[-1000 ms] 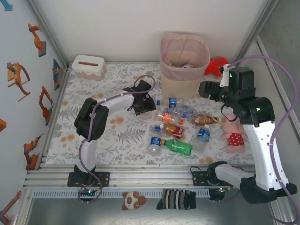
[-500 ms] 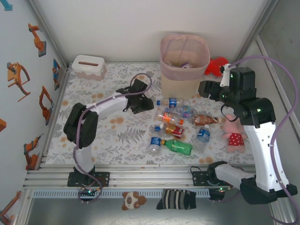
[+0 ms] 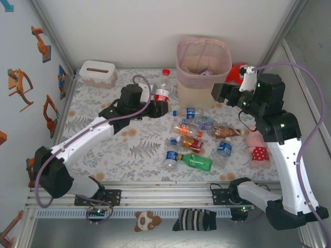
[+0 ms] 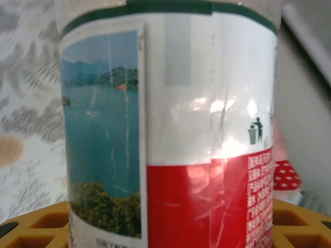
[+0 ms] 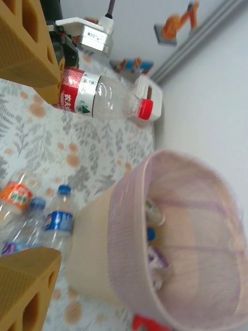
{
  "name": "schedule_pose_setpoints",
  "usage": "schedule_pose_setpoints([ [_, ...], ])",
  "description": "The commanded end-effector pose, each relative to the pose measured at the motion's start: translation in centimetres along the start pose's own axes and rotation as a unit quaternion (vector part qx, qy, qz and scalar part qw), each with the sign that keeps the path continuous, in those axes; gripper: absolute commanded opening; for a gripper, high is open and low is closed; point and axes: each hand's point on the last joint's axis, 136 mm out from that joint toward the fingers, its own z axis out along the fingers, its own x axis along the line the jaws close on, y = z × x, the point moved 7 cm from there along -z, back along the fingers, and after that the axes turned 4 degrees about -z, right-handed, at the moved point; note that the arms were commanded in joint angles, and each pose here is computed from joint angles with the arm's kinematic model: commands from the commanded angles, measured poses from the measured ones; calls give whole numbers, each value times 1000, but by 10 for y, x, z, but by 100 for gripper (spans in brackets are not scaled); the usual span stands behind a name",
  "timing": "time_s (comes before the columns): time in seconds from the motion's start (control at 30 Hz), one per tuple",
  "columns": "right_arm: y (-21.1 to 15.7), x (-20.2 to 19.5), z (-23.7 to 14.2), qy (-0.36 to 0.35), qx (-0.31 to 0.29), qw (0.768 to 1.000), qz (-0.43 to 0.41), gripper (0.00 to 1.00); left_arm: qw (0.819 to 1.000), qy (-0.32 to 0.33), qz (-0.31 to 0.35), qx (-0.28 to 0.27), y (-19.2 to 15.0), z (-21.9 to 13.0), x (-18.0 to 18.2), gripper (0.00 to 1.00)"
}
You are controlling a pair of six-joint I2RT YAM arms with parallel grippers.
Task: Put the plastic bottles in the bin
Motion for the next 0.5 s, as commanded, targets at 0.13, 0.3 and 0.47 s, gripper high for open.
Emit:
schedule_pose_setpoints([
  [0.13,32,38,-18,153,-90,984,-20,80,971,-176,151,-62,17,-52,-69,50],
  [0.3,41,57,-22,249,-118,961,-39,80,938,-274,199,-73,17,-75,-102,50],
  [0.47,44,78,-28,331,-139,930,-77,84,909,-342,221,-86,18,-91,-122,50],
])
